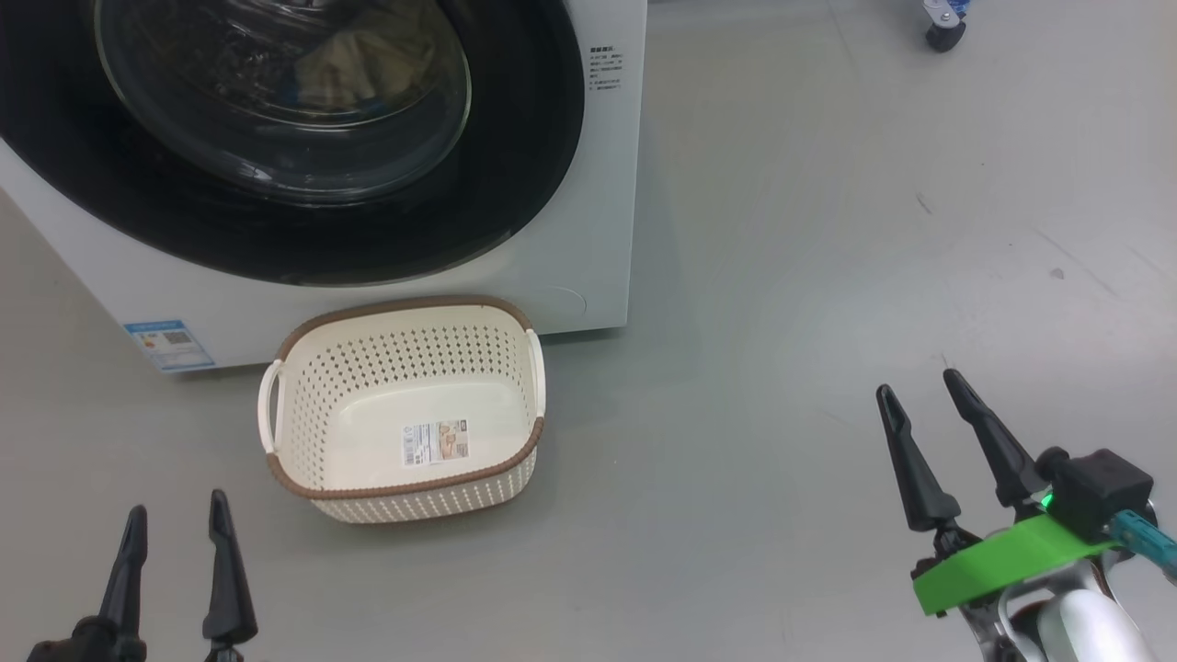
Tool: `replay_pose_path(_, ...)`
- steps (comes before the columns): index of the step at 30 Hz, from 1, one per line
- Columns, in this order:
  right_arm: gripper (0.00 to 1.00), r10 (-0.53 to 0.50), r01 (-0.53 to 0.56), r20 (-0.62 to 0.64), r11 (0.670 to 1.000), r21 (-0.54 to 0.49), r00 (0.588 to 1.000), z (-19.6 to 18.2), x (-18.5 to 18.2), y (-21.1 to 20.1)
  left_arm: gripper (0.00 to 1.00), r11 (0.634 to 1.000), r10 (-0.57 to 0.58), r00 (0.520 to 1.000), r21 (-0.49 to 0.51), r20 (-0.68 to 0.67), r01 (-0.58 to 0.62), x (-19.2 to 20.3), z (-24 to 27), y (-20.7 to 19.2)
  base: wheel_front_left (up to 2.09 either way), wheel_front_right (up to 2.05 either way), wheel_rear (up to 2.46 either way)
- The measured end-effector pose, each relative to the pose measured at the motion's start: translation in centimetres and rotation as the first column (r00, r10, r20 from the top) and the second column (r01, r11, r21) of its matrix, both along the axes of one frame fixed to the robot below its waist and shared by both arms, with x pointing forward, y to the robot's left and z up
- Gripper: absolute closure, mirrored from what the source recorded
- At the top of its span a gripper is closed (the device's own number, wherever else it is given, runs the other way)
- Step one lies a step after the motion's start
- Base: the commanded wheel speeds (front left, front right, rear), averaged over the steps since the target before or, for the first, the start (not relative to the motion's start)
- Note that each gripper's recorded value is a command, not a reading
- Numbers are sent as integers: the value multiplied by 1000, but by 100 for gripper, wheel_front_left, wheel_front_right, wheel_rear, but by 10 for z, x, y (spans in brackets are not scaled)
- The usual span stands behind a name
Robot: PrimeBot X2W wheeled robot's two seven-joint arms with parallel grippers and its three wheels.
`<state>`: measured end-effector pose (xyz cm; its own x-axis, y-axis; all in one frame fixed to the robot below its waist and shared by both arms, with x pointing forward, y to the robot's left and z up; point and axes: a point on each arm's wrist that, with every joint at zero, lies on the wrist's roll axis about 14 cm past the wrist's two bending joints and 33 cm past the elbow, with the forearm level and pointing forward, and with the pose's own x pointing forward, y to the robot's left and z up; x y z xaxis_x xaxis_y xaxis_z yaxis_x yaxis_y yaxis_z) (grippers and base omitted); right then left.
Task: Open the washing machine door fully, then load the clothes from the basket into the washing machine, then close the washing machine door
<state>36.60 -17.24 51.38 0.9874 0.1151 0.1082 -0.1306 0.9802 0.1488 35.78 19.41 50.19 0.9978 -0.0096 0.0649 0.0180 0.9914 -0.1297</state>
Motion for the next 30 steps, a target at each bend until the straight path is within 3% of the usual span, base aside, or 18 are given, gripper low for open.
replay_pose_path(30,0,15,-15,-23,1000,-3,1000,-8,5,5,0,1000,18,1000,6,-18,-18,-3,-5,5,0,0,0)
